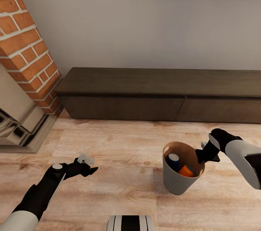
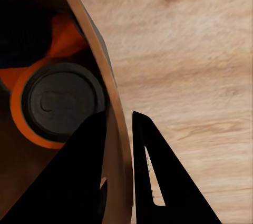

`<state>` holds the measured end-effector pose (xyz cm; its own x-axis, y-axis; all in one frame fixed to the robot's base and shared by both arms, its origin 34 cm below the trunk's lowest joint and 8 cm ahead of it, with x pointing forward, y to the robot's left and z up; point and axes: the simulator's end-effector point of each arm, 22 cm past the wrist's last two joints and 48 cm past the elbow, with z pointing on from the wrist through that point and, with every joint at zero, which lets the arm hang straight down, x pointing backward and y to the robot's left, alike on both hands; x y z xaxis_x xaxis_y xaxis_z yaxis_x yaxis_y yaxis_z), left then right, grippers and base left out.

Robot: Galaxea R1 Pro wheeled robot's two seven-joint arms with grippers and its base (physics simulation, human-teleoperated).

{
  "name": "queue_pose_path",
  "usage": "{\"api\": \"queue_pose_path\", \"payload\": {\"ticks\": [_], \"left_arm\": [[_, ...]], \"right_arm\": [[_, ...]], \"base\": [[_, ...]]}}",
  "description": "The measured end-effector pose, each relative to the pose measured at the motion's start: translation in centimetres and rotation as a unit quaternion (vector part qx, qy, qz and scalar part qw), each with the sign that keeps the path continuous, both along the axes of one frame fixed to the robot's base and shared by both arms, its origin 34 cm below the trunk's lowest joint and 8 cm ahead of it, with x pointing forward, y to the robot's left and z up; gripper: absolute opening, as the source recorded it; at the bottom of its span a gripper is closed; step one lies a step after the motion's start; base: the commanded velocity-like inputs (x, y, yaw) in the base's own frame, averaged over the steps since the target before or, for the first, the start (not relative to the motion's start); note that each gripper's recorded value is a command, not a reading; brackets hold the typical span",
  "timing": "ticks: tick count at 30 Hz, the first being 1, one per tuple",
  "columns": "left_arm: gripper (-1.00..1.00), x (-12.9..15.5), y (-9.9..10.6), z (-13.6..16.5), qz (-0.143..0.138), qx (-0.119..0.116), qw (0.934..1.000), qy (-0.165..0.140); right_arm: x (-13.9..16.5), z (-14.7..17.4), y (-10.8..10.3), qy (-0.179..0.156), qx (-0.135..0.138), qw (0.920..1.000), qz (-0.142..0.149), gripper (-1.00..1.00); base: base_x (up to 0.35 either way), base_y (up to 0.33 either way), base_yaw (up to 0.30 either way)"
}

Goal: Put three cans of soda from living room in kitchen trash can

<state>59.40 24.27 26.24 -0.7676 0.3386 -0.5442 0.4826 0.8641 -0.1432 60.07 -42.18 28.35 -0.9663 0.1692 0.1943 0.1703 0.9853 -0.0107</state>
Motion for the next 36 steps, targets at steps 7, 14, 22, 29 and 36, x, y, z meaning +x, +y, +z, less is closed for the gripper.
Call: {"api": "queue_pose_path", "payload": {"ticks": [7,14,22,29,36], "left_arm": [[1.0,-0.5,0.0,-0.8,0.0,0.0,1.0,0.008],[1.0,-0.2,-0.2,-0.9,-0.008,-0.001,0.9999,-0.006],[1.0,-0.5,-0.2,-1.4,-0.011,-0.001,0.9999,-0.003],[1.0,-0.8,-0.3,-2.1,-0.011,-0.002,0.9999,0.002],[1.0,-0.9,-0.3,-2.3,-0.011,-0.002,0.9999,0.004]], "right_arm": [[0.0,-0.5,-0.3,0.004,-0.007,0.9999,0.008,-1.0],[0.0,-1.0,0.1,0.004,0.001,1.0,0.001,-1.0],[-0.2,-1.6,0.1,0.01,0.0,0.9999,0.004,-1.0],[0.1,-1.6,0.1,0.016,0.0,0.9999,0.003,-1.0],[0.2,-1.6,0.1,0.018,0.0,0.9998,0.002,-1.0]], "base": [[0.0,0.0,0.0],[0.0,0.0,0.0],[0.0,0.0,0.0],[0.0,0.0,0.0],[0.0,0.0,0.0]]}}
